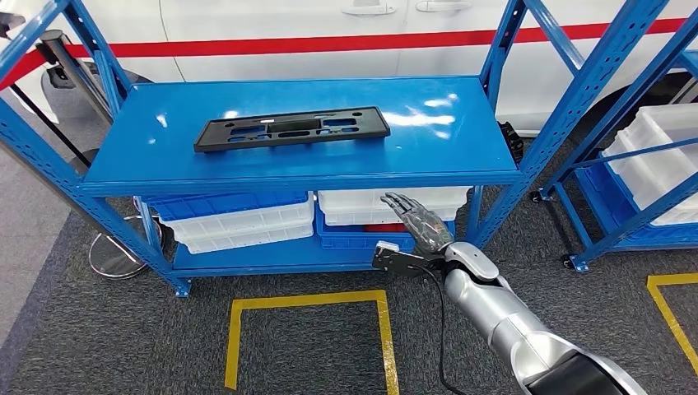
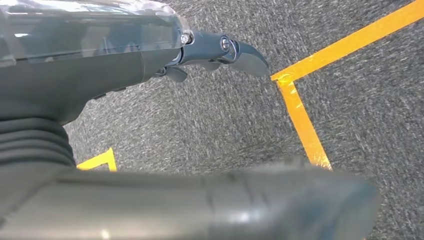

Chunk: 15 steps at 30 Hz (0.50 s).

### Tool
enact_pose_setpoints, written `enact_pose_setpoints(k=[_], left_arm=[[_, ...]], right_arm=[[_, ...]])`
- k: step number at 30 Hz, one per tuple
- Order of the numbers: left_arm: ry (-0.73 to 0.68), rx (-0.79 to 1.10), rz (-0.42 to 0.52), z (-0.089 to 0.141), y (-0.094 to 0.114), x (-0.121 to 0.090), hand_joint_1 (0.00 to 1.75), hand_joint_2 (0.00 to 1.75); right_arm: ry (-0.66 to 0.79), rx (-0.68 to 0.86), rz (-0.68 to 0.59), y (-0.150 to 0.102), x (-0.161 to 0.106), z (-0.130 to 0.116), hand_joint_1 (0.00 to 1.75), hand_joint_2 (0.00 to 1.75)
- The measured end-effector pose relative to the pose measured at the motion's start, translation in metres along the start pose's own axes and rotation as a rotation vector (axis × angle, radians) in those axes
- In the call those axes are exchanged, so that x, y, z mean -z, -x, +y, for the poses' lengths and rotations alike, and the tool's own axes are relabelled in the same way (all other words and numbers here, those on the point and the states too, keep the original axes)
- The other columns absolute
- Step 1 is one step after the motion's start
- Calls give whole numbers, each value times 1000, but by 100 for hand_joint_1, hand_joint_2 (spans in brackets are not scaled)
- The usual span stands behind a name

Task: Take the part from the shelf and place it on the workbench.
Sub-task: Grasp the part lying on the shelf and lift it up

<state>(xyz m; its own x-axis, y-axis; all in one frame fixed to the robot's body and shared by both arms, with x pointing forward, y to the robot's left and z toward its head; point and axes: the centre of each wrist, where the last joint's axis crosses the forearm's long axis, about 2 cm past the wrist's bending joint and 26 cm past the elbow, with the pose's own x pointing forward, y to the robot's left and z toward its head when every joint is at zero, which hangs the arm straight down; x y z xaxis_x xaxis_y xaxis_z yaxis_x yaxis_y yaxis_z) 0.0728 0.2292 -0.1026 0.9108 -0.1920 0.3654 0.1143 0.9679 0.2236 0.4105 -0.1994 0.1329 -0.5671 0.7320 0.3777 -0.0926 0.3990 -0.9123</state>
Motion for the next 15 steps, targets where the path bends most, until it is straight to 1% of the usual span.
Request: enact_pose_setpoints(k=[3, 7, 12, 15], left_arm=[[-1, 2, 5, 0, 2, 0, 0, 0], [-2, 3, 14, 0, 3, 0, 0, 0], [-5, -9, 27, 1, 3, 0, 0, 0], [-8, -20, 31, 1, 3, 0, 0, 0]], right_arm=[[30, -42, -20, -3, 6, -6, 0, 175], [67, -50, -54, -13, 21, -24, 0, 175], [68, -66, -113, -25, 40, -51, 0, 175], [53, -81, -137, -29, 47, -59, 0, 175]])
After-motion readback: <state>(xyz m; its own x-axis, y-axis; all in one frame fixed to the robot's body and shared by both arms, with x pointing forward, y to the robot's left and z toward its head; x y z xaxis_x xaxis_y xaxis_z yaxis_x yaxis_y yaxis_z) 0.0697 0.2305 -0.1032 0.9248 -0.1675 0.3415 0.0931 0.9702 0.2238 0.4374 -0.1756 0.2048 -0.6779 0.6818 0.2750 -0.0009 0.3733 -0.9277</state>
